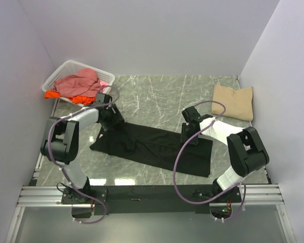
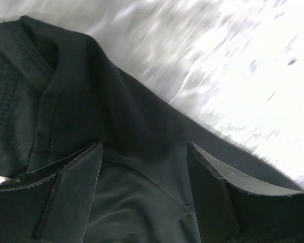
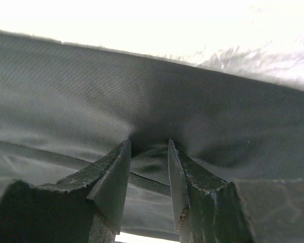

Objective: Fold and stack the t-shirts
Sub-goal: Fold the tshirt

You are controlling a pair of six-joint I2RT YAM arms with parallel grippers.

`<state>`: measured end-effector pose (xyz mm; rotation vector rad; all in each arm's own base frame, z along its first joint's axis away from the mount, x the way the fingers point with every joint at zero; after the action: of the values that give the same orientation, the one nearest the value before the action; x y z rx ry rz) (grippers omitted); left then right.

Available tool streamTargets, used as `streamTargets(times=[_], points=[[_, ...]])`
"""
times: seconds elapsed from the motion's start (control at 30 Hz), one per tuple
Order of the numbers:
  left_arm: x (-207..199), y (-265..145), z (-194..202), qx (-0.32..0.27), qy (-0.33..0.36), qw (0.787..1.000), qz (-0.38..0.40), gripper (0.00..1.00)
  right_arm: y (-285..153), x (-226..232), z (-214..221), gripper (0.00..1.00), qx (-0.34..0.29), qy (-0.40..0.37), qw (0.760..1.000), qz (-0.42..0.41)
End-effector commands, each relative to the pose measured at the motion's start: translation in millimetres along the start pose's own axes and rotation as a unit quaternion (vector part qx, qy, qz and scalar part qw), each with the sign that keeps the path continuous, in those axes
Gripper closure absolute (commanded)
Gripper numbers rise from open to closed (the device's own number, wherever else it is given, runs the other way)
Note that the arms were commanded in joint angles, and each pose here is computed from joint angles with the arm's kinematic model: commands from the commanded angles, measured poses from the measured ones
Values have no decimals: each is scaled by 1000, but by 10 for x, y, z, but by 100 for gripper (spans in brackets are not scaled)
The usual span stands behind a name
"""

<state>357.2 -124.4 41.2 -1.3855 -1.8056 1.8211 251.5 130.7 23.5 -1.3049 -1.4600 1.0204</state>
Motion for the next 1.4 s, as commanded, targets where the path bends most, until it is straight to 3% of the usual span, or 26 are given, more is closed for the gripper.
streamTargets(times=[0.0,0.3,0.63,0.8,0.97,1.13,1.37], points=[[-79,151,-151,-13,34,999,-19,26,-23,-20,229,57,33,11,999,-3],[-485,583,-316,-9,81,996,-43,26,-165,174,381,58,41,16,998,-42],[-1357,915,-432,-18,153,988,7,24,-240,569,613,58,59,-21,996,-56],[-1656,764,-581,-44,154,986,36,21,-329,642,479,58,35,-22,998,-52],[-1889,320,-738,-81,161,982,63,15,-565,623,204,57,-1,-47,999,-26],[-1805,-156,-759,-111,147,981,60,12,-723,538,56,57,-22,-69,997,6],[-1167,-156,-217,-30,128,991,26,7,-593,481,325,63,13,-74,997,6]])
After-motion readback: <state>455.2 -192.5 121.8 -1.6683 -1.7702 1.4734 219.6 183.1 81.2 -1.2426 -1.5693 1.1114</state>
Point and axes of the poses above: each gripper's point midway between its finger pads, its own y axis out along the fingers, its own x axis along the line the jaws close on, z = x × y, the point moved 1 cm from there along -y, back along the fingers, and after that the axes turned 10 degrees about -y, right-handed, at the moved point
